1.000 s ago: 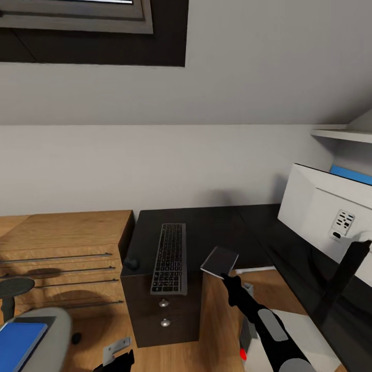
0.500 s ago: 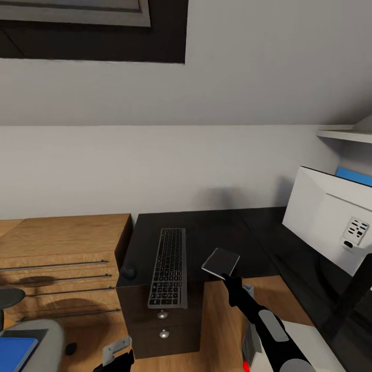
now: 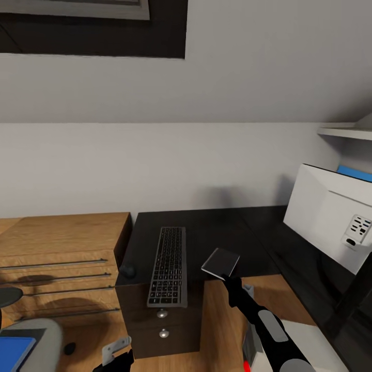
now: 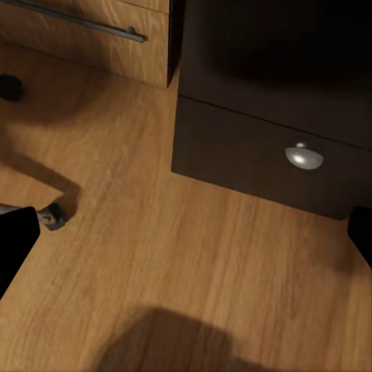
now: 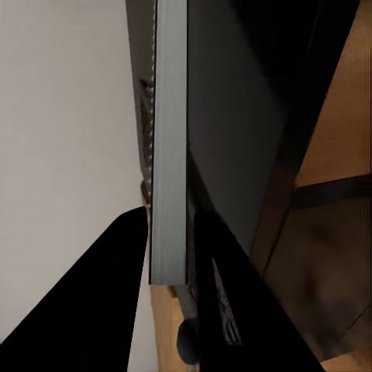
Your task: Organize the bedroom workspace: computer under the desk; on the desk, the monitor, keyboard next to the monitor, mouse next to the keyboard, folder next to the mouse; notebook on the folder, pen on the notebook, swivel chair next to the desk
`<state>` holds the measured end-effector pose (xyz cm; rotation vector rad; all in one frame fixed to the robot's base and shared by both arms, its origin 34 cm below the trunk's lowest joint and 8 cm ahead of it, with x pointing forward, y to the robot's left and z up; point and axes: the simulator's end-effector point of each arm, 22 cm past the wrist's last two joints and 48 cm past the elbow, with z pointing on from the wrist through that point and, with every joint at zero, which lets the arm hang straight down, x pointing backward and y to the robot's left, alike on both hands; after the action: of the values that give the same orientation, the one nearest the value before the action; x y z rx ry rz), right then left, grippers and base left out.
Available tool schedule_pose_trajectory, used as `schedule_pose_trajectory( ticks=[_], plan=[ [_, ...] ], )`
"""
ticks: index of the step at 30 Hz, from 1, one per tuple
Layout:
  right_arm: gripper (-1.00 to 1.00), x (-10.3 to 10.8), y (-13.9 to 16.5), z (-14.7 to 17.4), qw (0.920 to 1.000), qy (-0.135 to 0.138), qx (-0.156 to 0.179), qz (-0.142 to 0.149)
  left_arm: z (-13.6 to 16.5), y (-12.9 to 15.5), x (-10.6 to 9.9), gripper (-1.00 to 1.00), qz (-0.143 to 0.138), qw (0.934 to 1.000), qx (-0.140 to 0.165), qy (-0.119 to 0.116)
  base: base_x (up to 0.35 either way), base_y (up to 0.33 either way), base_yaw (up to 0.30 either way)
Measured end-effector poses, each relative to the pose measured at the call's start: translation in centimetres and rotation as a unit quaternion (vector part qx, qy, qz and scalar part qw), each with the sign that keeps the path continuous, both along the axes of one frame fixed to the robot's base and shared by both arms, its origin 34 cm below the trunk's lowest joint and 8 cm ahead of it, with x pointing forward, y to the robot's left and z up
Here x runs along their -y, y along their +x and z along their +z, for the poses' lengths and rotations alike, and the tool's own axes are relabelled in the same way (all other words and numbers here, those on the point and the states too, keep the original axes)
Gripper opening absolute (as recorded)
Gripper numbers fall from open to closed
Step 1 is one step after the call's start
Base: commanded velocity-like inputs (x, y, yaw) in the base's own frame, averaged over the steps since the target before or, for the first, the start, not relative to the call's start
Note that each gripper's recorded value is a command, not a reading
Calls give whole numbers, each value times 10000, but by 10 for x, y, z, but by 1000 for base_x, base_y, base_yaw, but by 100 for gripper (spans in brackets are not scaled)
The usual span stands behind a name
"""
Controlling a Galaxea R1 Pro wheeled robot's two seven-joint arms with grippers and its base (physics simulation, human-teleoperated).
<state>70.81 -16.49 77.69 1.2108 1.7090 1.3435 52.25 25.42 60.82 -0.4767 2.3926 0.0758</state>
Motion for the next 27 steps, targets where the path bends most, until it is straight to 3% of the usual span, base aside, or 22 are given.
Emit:
schedule_pose_trajectory(
  ticks=[10,13,27],
  plan=[
    [-100,0,0,-16,10000,-4,-4,3,-16,0,1,100,-11,10000,6,3,0,0,0],
    [-100,-1,0,-19,9999,123,9,-36,-21,0,1,100,-19,10000,10,10,0,0,0],
    [-100,2,2,-29,9992,259,294,-52,-44,-1,1,100,-40,10000,17,17,0,0,0]
  ],
)
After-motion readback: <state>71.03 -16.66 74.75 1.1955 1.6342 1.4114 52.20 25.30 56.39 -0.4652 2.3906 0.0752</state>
